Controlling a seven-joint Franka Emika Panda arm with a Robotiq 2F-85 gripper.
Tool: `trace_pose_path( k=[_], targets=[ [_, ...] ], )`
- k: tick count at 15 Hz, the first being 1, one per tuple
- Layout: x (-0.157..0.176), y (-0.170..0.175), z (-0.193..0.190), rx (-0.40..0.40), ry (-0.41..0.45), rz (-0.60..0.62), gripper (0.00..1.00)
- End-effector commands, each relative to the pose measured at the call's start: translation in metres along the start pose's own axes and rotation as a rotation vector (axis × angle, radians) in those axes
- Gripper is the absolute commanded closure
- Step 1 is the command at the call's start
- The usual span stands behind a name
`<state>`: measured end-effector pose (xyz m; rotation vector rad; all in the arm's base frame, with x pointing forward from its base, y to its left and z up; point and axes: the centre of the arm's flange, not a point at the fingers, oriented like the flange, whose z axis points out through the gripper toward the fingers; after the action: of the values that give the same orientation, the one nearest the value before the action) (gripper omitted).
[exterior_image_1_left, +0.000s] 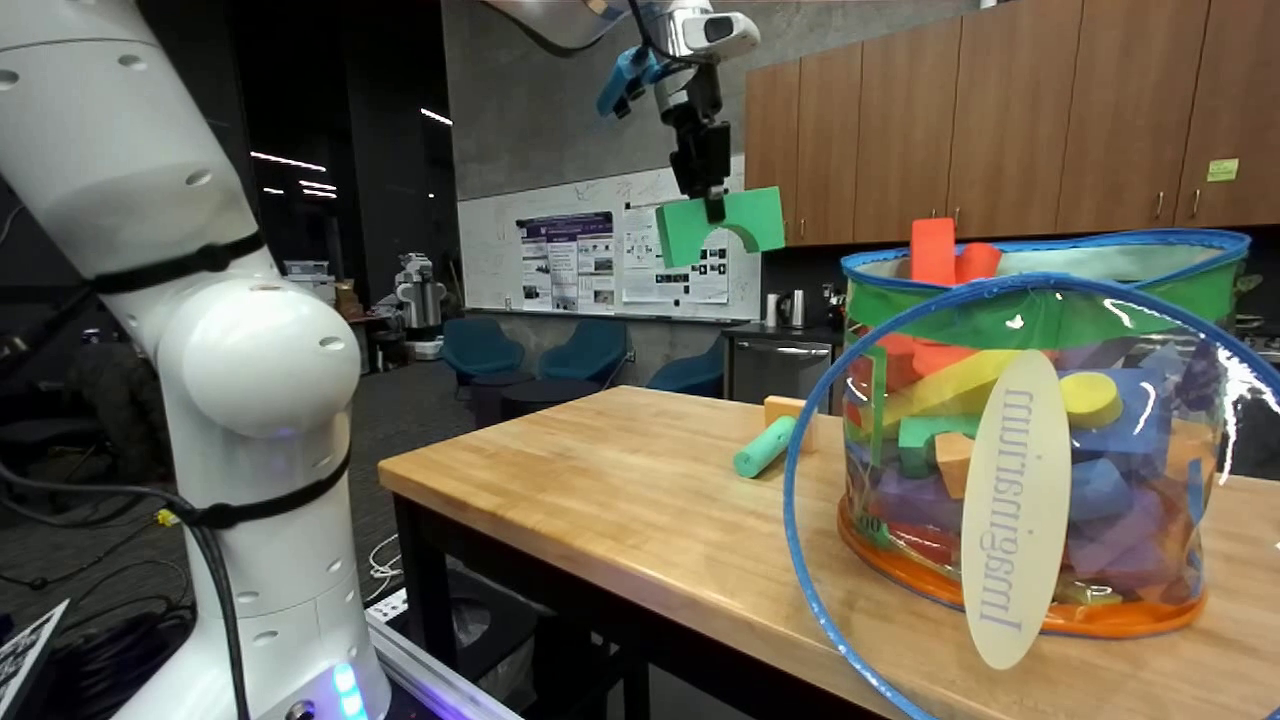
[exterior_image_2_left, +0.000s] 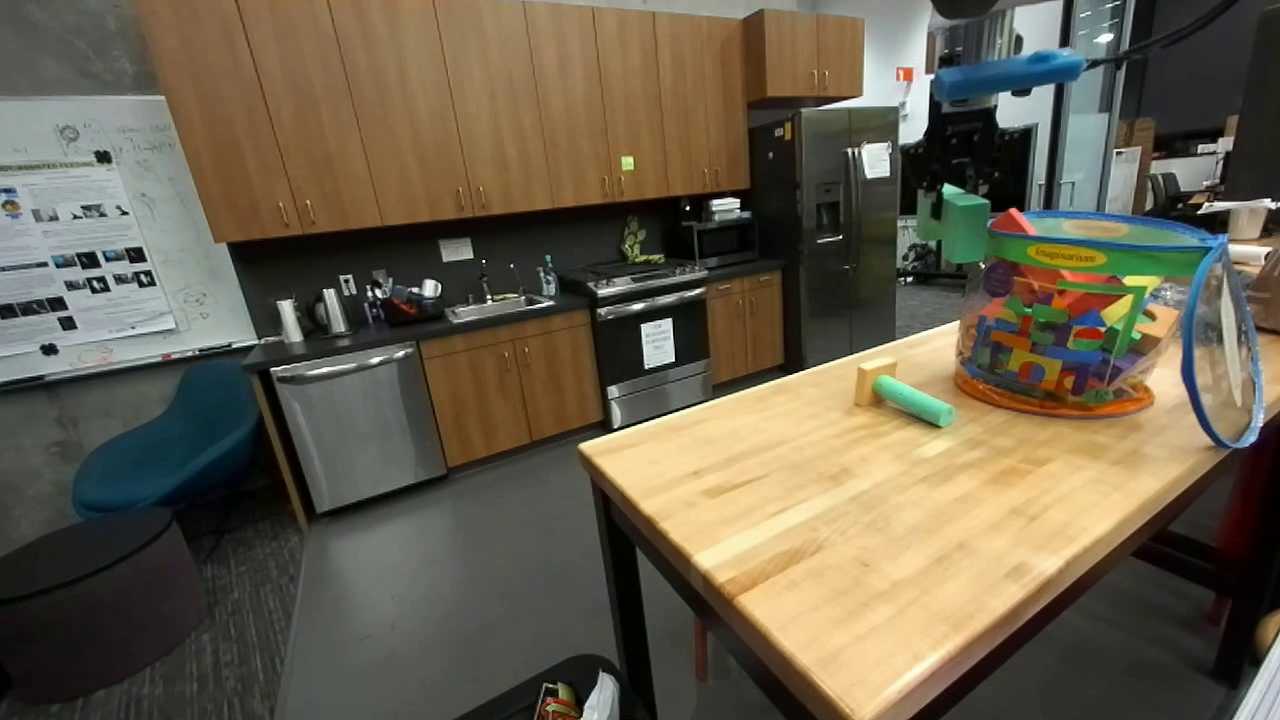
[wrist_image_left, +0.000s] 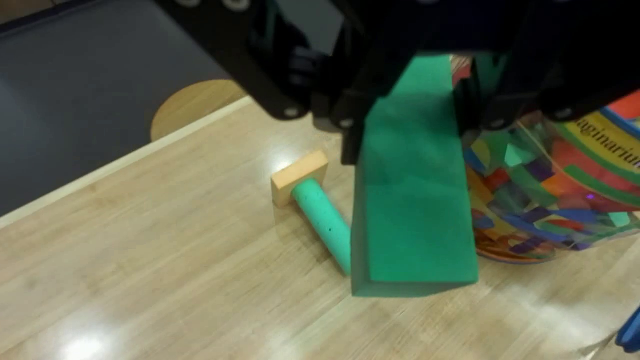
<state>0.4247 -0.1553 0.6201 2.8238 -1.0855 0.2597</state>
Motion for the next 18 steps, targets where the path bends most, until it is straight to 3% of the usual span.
trace_pose_path(
  k=[1,11,18],
  targets=[
    [0.042,0.032,-0.022,-0.01,0.044,0.034,0.84],
    [0.11,0.138,-0.04,0.012,0.086,0.203,0.84],
    [0.153,0.199,-0.016,-0.027,0.077,0.317,0.84]
  ],
)
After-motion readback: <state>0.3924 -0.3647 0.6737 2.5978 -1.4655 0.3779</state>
